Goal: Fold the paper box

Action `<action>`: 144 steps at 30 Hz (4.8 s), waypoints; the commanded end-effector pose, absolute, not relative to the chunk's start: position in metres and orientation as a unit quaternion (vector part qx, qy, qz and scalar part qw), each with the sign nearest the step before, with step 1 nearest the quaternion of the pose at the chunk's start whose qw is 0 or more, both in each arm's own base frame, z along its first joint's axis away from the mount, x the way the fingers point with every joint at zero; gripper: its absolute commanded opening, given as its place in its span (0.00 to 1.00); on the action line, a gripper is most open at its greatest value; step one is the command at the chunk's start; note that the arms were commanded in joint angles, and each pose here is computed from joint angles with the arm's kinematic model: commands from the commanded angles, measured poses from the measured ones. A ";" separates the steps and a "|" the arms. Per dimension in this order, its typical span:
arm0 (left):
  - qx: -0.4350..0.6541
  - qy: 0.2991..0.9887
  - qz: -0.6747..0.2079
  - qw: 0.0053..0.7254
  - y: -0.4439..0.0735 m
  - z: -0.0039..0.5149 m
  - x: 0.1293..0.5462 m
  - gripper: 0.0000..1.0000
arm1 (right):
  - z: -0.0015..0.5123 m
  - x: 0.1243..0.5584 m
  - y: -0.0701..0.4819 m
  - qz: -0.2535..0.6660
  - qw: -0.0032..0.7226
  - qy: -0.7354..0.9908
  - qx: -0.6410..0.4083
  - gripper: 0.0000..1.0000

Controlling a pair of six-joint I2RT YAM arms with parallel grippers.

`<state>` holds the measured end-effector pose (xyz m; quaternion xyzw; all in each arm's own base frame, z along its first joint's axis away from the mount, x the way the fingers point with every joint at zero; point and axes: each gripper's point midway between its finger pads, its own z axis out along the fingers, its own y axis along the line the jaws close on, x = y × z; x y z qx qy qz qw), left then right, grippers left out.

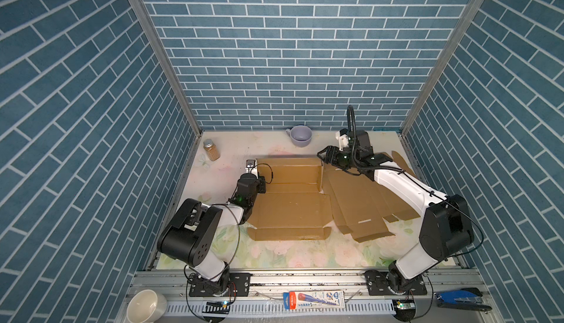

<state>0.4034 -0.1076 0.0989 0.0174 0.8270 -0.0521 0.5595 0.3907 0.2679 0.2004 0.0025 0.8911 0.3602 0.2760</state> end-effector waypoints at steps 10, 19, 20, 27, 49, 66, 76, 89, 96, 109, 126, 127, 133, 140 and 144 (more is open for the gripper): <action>0.021 0.828 -0.062 0.557 -0.113 0.098 0.402 0.00 | 0.174 0.385 0.277 0.335 0.227 0.914 -0.007 0.48; 0.029 0.853 -0.049 0.518 -0.111 0.108 0.400 0.00 | 0.204 0.364 0.247 0.296 0.286 0.904 -0.114 0.69; 0.031 0.860 -0.047 0.507 -0.112 0.107 0.399 0.00 | 0.201 0.360 0.246 0.296 0.281 0.905 -0.120 0.70; 0.060 0.927 -0.070 0.363 -0.101 0.113 0.391 0.00 | 0.209 0.359 0.229 0.285 0.315 0.899 -0.107 0.70; 0.167 0.971 -0.075 0.155 -0.108 0.109 0.382 0.00 | 0.183 0.369 0.371 0.206 0.260 0.851 -0.408 0.72; 0.159 0.974 -0.099 0.125 -0.120 0.099 0.395 0.15 | 0.101 0.390 0.393 0.204 0.227 0.872 -0.384 0.33; 0.163 0.960 -0.140 0.177 -0.134 0.148 0.403 0.40 | 0.060 0.389 0.388 0.213 0.184 0.897 -0.342 0.30; 0.089 0.918 -0.120 0.367 -0.107 0.283 0.410 0.49 | 0.051 0.401 0.350 0.247 0.150 0.957 -0.037 0.16; 0.047 0.883 -0.066 0.463 -0.077 0.341 0.395 0.59 | 0.062 0.390 0.333 0.251 0.191 0.940 0.132 0.21; -0.076 0.879 -0.074 0.465 -0.018 0.318 0.387 0.74 | 0.084 0.323 0.375 0.322 0.150 0.918 0.176 0.34; -0.164 0.888 -0.059 0.426 0.024 0.249 0.375 0.69 | 0.145 0.436 0.356 0.161 0.269 0.905 -0.286 0.69; -0.163 0.889 -0.056 0.424 0.025 0.248 0.375 0.69 | 0.145 0.440 0.362 0.167 0.272 0.900 -0.298 0.70; -0.165 0.893 -0.061 0.413 0.025 0.236 0.372 0.69 | 0.112 0.461 0.393 0.181 0.259 0.882 -0.349 0.71; -0.171 0.894 -0.056 0.410 0.031 0.233 0.366 0.69 | 0.080 0.471 0.407 0.178 0.246 0.881 -0.362 0.65; -0.175 0.891 -0.056 0.416 0.036 0.239 0.364 0.69 | 0.078 0.465 0.407 0.162 0.242 0.884 -0.367 0.52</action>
